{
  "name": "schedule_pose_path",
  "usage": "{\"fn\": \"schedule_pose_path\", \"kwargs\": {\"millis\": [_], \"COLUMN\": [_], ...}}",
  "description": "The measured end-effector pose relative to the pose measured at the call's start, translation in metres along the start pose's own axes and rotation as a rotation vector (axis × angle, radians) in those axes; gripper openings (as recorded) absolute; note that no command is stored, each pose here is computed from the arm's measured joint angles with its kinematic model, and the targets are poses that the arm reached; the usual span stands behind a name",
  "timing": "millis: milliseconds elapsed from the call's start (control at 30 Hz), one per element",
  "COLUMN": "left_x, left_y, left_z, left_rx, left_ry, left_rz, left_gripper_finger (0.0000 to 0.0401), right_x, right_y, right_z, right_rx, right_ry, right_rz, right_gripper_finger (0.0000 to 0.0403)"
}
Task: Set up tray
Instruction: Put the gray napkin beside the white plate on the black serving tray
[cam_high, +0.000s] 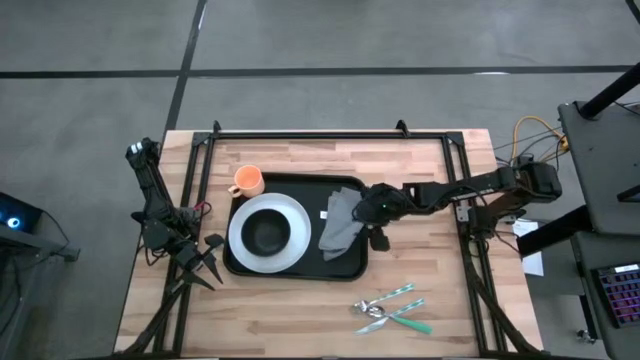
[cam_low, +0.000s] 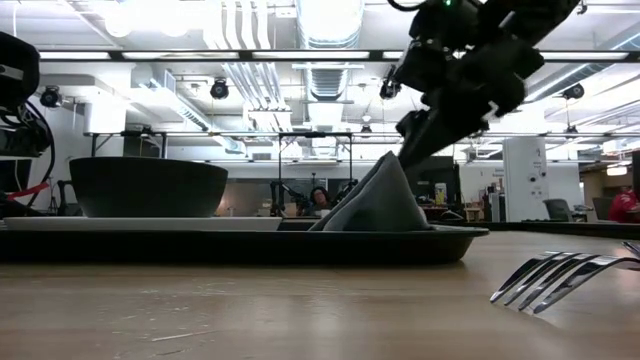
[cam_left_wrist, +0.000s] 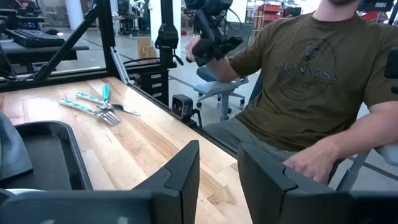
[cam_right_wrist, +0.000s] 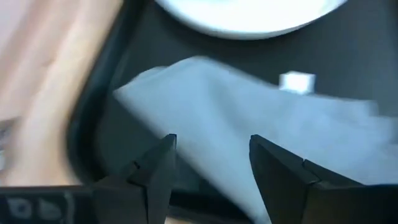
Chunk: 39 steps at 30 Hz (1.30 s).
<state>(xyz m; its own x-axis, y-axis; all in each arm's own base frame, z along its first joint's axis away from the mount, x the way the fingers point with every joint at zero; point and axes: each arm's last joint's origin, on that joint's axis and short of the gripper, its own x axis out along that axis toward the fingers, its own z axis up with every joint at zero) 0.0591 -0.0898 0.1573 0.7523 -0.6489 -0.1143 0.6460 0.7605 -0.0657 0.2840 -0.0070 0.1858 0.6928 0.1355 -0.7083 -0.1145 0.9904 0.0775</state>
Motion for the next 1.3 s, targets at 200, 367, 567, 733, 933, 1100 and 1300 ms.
{"fn": "schedule_pose_path", "kwargs": {"millis": [200, 367, 567, 733, 933, 1100, 1300], "left_x": [0.000, 0.000, 0.000, 0.000, 0.000, 0.000, 0.000], "left_y": [0.000, 0.000, 0.000, 0.000, 0.000, 0.000, 0.000], "left_z": [0.000, 0.000, 0.000, 0.000, 0.000, 0.000, 0.000], "left_rx": [0.000, 0.000, 0.000, 0.000, 0.000, 0.000, 0.000], "left_ry": [0.000, 0.000, 0.000, 0.000, 0.000, 0.000, 0.000], "left_rz": [0.000, -0.001, 0.000, 0.000, 0.000, 0.000, 0.000], "left_gripper_finger": [0.0091, 0.0091, 0.0091, 0.0091, 0.0091, 0.0091, 0.0091], "right_x": [0.003, 0.020, 0.038, 0.046, 0.060, 0.075, 0.084], "right_y": [-0.006, -0.002, -0.002, -0.007, -0.011, -0.015, -0.016], "right_z": [0.010, 0.002, 0.001, 0.007, 0.008, 0.008, 0.007], "right_rx": [0.027, 0.018, 0.011, 0.113, 0.169, 0.167, 0.087], "right_ry": [-0.101, -0.044, 0.022, 0.083, 0.249, 0.289, 0.310], "right_rz": [-0.150, -0.078, -0.016, -0.071, -0.180, -0.190, -0.142], "right_gripper_finger": [0.0192, 0.0192, 0.0189, 0.0189, 0.0189, 0.0189, 0.0189]}}
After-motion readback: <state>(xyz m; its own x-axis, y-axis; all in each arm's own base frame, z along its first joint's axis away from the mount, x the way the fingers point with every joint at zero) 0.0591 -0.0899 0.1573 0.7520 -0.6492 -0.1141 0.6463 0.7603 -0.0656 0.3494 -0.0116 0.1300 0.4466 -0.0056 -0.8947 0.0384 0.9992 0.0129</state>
